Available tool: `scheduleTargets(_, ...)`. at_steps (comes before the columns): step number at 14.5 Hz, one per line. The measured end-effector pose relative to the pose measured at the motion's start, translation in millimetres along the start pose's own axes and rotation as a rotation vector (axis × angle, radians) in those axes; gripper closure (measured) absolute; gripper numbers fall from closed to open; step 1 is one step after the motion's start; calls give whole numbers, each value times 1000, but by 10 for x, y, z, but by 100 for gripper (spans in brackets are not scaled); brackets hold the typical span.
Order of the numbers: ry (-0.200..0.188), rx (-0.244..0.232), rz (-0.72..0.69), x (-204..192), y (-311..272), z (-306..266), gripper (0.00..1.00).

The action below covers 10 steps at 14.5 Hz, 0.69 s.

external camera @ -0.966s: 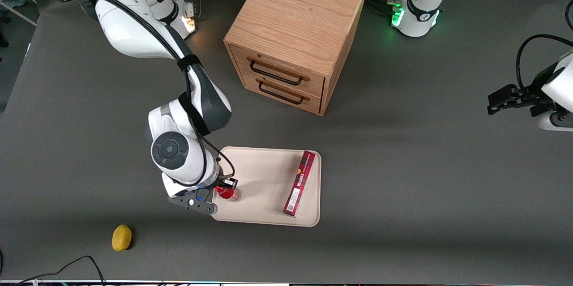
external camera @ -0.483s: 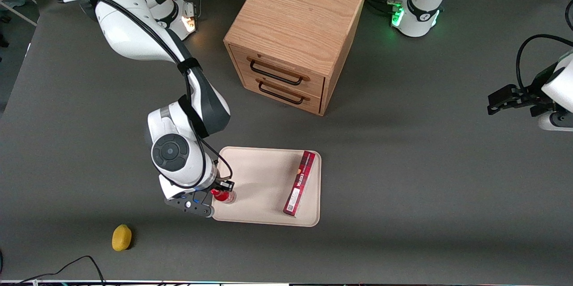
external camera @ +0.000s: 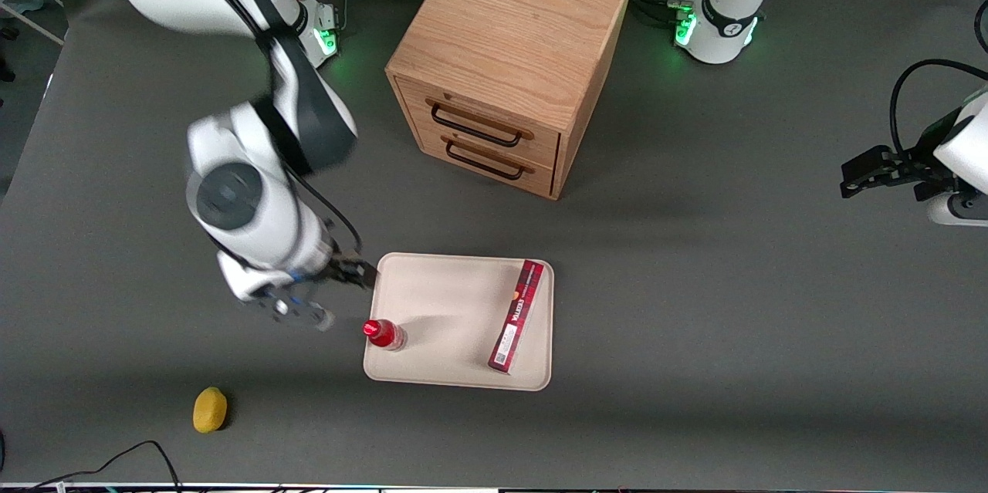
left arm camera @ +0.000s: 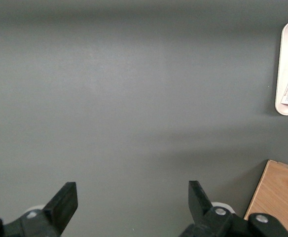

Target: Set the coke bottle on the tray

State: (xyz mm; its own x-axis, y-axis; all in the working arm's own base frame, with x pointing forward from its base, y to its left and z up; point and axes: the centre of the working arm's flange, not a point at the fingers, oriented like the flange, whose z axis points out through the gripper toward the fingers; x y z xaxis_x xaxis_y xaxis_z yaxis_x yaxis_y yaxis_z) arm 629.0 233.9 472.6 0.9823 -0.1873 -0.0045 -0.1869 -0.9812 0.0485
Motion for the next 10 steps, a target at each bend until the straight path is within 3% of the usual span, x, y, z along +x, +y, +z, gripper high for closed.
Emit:
scheduleTargets(5,-83,-22,-149,-1064,1447,-1044,0)
scheduleTargets(8,-63,26,-171,-1375,2095,-1512,0)
scheduleTargets(10,-42,40,-171,-1411,2170,-1616,0)
